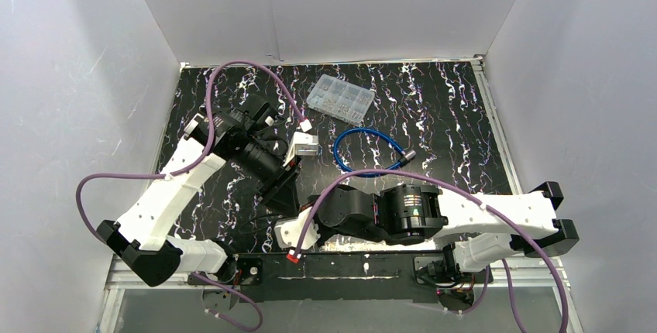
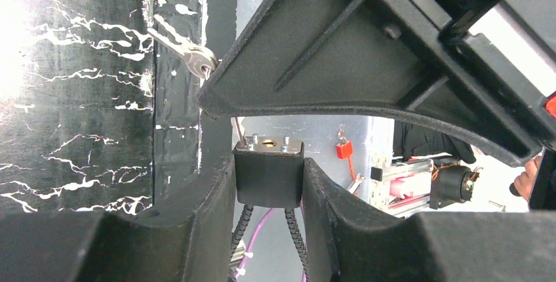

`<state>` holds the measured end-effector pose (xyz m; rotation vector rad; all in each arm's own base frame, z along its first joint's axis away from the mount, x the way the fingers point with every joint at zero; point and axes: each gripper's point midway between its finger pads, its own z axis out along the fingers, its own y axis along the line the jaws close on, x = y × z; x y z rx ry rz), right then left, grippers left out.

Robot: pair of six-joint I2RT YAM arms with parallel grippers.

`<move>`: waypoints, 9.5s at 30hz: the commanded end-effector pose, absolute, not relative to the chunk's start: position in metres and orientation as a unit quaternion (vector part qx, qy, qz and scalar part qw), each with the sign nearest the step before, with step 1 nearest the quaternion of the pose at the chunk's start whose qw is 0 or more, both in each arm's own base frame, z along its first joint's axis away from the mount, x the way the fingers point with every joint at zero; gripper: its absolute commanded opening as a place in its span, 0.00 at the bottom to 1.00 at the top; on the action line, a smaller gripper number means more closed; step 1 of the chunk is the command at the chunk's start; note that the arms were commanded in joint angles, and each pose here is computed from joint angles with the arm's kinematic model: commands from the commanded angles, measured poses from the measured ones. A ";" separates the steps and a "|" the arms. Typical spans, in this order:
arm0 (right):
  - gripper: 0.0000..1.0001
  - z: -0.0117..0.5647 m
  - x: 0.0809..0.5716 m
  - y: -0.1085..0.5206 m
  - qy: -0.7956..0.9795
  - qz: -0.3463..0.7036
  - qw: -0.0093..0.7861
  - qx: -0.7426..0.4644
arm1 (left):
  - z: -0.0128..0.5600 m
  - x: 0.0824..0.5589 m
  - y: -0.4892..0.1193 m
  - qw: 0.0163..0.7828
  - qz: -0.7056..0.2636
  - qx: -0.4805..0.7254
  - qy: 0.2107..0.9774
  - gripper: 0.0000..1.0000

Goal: Unlock with the key

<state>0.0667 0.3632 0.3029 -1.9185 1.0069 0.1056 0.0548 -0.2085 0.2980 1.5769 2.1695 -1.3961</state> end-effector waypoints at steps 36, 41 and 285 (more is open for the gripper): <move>0.01 0.322 0.073 0.387 0.422 0.054 0.517 -0.743 | 0.308 0.068 -0.208 0.079 -0.459 0.478 0.745 0.00; 0.01 0.330 0.077 0.384 0.422 0.053 0.527 -0.736 | 0.306 0.066 -0.206 0.080 -0.458 0.484 0.741 0.00; 0.01 0.337 0.012 0.393 0.315 0.126 0.566 -0.751 | 0.326 0.124 -0.252 0.200 -0.440 0.534 0.694 0.00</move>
